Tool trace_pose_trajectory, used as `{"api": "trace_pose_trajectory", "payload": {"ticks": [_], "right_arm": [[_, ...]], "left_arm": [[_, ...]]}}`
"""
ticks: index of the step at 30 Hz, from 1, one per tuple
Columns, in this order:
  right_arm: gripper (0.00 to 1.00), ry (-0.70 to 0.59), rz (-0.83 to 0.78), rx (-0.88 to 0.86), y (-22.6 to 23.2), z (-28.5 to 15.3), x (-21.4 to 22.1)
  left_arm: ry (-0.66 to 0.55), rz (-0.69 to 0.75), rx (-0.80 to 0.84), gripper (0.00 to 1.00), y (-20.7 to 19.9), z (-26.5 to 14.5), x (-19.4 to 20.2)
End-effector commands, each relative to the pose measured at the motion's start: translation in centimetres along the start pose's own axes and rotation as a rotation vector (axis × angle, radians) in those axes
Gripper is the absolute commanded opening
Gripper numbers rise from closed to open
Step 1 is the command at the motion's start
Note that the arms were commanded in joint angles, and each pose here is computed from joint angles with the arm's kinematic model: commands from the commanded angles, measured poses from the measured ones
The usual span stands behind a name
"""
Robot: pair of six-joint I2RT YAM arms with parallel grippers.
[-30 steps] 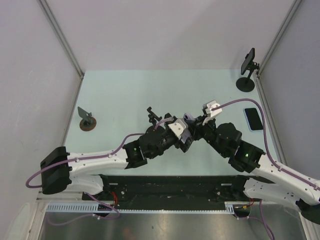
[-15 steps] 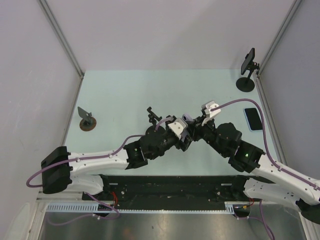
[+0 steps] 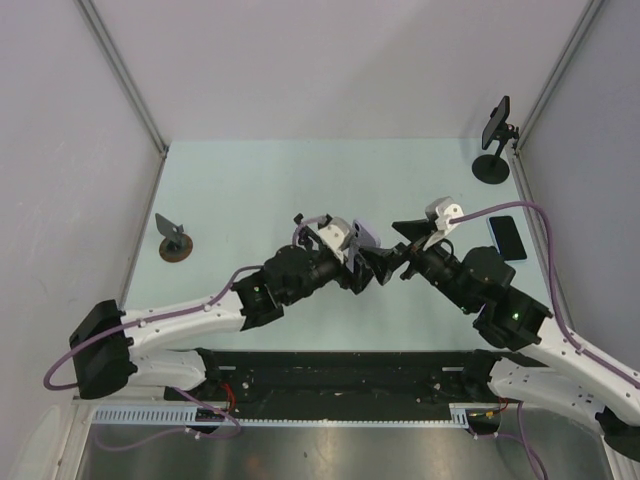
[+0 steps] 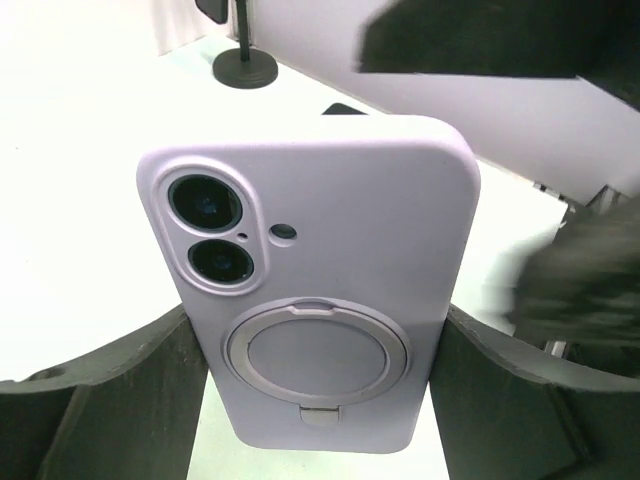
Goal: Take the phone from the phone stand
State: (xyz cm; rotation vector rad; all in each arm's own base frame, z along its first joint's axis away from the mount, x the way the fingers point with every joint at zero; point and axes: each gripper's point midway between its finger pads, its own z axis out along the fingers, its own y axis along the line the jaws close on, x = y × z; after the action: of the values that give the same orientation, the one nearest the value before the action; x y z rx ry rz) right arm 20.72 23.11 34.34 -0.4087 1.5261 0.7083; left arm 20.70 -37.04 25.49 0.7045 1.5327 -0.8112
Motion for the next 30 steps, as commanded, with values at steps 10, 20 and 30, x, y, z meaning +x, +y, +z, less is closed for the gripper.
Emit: {"api": "trace_pose_trajectory", "payload": {"ticks": [10,20,30], "right_arm": [[1.0,-0.009,-0.012,-0.447,4.6,-2.9,-2.7],[1.0,0.007,-0.031,-0.674,7.1,-3.9,-2.2],[1.0,0.009,-0.054,-0.785,8.9,-3.8,-1.6]], "left_arm": [[-0.318,-0.114,0.253,0.0,-0.8,-6.2,-11.8],[-0.394,-0.019,0.437,0.0,-3.4,-9.6,-14.4],[-0.43,-0.018,0.574,0.0,-5.5,-10.1,-15.3]]}}
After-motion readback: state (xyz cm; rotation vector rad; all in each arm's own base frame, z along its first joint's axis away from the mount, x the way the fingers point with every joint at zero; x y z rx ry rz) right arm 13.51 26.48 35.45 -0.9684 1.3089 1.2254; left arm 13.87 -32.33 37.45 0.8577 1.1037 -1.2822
